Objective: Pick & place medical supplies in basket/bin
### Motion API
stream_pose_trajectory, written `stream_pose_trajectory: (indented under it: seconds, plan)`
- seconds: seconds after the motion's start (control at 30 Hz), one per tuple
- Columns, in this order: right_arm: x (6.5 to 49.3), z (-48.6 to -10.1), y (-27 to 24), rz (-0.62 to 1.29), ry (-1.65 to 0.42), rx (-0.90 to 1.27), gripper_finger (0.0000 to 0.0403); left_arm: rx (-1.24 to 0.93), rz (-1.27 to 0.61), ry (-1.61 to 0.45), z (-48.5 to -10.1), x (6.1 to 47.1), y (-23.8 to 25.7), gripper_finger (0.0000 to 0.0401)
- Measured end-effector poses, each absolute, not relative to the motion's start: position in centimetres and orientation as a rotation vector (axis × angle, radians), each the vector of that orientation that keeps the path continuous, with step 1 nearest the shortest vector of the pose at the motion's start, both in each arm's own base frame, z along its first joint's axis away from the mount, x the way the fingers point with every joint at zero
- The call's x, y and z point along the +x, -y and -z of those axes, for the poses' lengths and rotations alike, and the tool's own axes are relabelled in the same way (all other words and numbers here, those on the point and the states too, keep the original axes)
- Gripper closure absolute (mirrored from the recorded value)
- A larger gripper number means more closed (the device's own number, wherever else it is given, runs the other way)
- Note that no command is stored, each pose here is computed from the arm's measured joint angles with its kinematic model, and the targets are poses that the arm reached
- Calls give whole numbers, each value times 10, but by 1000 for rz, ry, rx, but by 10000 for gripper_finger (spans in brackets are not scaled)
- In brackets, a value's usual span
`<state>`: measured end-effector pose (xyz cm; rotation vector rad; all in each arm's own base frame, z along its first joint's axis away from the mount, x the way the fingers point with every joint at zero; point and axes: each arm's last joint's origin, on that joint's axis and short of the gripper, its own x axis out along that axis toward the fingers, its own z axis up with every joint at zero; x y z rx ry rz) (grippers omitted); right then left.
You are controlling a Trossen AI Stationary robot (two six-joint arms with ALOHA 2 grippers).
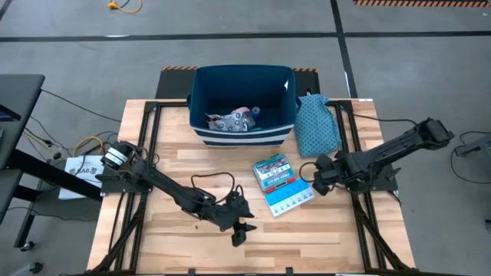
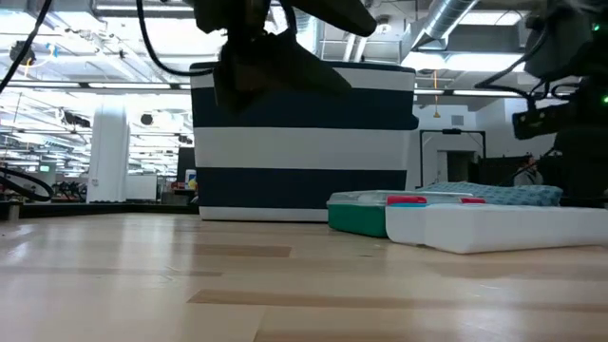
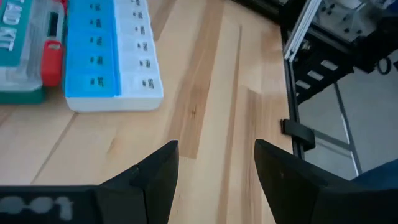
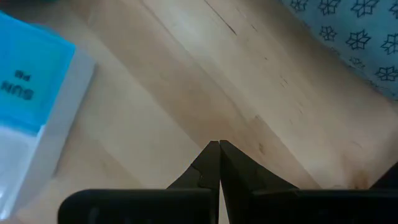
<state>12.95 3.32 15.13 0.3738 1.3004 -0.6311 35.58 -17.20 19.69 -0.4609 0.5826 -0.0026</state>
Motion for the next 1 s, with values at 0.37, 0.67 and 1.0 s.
stream_pose_trajectory:
  seconds: [0.37, 0.67, 1.0]
  plan:
    - [159, -127, -41, 588, -1306, 397, 403, -442, 37, -719, -213, 359, 177, 202]
    - [173, -131, -46, 590, -1285, 451, 403, -349, 110, -869, -225, 339, 170, 202]
    - [196, -137, -59, 485, -1205, 563, 403, -286, 137, -955, -228, 327, 168, 202]
